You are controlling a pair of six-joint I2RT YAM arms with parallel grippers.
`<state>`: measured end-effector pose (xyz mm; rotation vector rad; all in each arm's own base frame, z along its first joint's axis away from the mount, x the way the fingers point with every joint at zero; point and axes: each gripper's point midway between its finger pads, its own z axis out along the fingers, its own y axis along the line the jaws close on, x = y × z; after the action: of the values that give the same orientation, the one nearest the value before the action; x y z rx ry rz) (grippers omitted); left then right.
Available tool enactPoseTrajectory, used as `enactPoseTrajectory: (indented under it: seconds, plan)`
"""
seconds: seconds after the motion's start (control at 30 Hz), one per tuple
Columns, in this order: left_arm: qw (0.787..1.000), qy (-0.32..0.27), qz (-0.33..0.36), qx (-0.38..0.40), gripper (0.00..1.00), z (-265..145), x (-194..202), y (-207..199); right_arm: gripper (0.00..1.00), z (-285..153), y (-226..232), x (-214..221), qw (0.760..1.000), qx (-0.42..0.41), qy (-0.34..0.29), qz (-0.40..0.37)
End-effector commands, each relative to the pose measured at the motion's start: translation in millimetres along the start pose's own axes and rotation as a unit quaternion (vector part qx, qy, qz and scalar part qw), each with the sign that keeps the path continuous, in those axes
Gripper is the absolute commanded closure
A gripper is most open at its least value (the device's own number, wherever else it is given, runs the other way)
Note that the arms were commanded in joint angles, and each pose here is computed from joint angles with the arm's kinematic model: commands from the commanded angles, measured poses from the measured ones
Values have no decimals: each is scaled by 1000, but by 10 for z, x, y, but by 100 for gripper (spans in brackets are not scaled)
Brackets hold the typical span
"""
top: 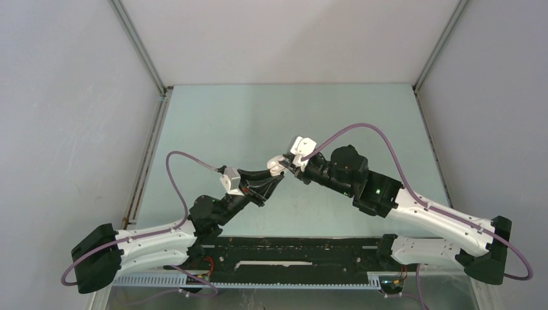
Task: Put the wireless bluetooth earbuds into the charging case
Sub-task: Insert the right earbud into the right side groove of the charging case.
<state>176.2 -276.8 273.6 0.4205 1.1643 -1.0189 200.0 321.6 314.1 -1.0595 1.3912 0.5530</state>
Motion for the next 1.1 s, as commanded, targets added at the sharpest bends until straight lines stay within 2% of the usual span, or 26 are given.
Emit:
enactPoseTrajectory:
  seconds: [0.0, 0.13, 0.23, 0.4, 0.63, 0.73, 0.83, 1.07]
  plan:
    - [999, -53, -12, -2, 100, 35, -276, -20, 88, 9, -27, -25, 1000, 17, -3, -12]
    - [998, -57, -15, -14, 100, 25, -286, 20, 87, 22, -86, -25, 999, 41, -1, -35]
    - [998, -57, -15, -15, 100, 27, -289, 24, 79, 25, -57, -12, 999, 34, 0, -39]
    - [998, -55, -14, -13, 100, 27, -280, 18, 74, 17, 28, 53, 999, 13, 7, -34]
    - [999, -50, -11, -14, 100, 25, -245, 27, 39, -18, 94, -22, 1000, -8, 1, -20]
    - [999, -46, -10, -14, 100, 24, -234, 27, 29, -88, 75, -196, 1000, -24, 5, -2]
    - [999, -39, -5, -14, 100, 25, -194, 32, 18, -234, 92, -369, 997, -75, 10, 22]
    - [999, -26, 20, -12, 100, -55, -69, 66, 13, -610, -211, -532, 985, -151, 21, 80]
